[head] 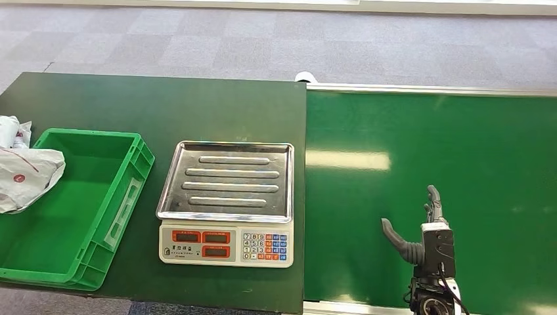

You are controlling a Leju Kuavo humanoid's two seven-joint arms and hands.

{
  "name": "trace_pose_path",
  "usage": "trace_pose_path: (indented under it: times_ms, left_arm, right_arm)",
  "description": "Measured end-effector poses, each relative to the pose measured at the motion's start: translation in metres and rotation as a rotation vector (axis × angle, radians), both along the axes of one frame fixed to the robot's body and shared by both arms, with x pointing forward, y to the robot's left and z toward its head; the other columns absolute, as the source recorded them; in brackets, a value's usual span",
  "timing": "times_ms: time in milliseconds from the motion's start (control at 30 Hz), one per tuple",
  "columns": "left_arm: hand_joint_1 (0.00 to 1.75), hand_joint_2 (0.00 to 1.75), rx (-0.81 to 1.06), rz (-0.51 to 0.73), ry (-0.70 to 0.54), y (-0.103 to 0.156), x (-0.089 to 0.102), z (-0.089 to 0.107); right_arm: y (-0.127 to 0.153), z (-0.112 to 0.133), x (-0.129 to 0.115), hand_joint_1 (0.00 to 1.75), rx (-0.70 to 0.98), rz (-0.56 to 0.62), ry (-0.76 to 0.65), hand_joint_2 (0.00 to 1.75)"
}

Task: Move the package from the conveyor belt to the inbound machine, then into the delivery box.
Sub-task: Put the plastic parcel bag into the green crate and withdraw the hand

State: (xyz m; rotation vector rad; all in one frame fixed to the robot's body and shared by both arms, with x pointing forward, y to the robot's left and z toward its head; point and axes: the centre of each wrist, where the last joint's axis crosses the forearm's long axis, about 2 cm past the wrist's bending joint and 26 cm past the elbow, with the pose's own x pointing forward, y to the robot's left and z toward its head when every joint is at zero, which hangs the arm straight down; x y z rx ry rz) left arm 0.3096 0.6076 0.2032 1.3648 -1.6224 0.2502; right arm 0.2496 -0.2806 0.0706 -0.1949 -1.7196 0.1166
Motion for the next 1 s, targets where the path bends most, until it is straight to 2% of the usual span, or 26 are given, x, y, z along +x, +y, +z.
trace_pose_path:
  times_ms: [367,533,700,867,1000]
  left_arm:
    - [0.00,1.75,0.130,-0.107,-0.188,-0.046,0.002,0.029]
    - [0.00,1.75,0.133,-0.176,-0.239,-0.062,0.002,0.035]
    - [0.00,1.75,0.116,-0.303,-0.162,-0.085,-0.003,0.032]
    - [0.00,1.75,0.147,-0.312,-0.107,-0.092,-0.011,0.024]
    - [0.00,1.75,0.143,-0.307,-0.094,-0.092,-0.009,0.024]
  right_arm:
    - [0.002,-0.001,0.003,0.00,-0.006,0.012,0.012,1.75]
    - [0.002,-0.001,0.003,0.00,-0.012,0.016,0.014,1.75]
    - [0.002,-0.004,-0.002,0.00,-0.023,0.023,0.018,1.75]
    - [0.002,-0.006,-0.003,0.00,-0.025,0.025,0.017,1.75]
    - [0.002,-0.005,-0.003,0.00,-0.026,0.025,0.018,1.75]
